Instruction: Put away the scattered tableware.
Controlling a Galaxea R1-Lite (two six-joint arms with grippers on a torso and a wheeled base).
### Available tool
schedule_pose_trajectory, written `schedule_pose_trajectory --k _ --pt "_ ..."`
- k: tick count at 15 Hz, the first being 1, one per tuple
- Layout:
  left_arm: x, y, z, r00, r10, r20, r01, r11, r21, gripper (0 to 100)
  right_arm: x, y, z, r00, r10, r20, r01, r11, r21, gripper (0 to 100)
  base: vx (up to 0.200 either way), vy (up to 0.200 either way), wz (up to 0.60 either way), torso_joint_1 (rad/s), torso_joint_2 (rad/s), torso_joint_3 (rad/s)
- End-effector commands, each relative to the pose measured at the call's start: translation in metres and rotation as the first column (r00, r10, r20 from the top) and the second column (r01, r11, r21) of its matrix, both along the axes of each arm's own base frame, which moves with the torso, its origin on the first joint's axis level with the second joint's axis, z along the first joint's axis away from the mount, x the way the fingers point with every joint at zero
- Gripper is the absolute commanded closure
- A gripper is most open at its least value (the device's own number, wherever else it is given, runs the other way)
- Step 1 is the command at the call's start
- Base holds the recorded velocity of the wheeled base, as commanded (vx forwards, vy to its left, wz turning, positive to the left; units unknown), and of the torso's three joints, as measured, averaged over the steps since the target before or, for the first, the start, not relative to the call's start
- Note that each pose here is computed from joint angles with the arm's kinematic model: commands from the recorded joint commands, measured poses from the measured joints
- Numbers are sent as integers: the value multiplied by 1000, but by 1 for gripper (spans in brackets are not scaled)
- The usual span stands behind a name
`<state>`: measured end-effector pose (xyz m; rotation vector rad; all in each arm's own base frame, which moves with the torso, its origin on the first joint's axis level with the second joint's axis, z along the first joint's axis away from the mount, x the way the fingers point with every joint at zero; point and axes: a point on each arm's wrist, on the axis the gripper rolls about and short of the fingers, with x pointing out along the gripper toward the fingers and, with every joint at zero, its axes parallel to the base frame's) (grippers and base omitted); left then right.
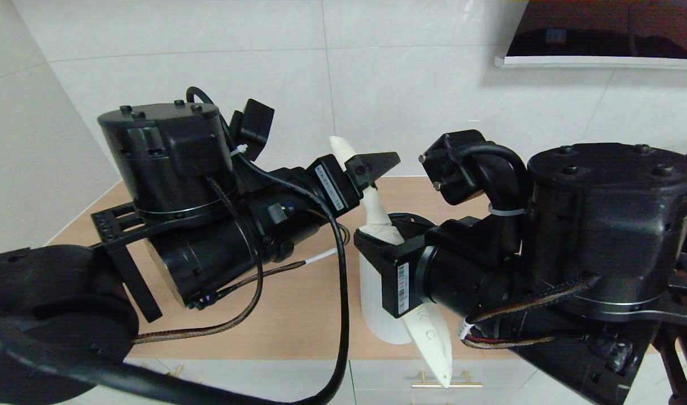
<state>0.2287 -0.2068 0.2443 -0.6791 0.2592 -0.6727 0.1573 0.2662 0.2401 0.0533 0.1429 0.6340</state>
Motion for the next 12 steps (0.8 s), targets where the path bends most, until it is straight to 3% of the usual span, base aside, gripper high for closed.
schedule_pose_trajectory --k 1,12 --pt "-2 2 4 1000 2 10 -2 1000 -10 0 0 0 -2 1000 -9 -1 9 1000 -7 100 0 0 0 0 0 0" --pt "0 0 -1 1000 -4 -3 4 1000 2 0 0 0 -4 1000 -8 -1 8 1000 -18 100 0 0 0 0 0 0"
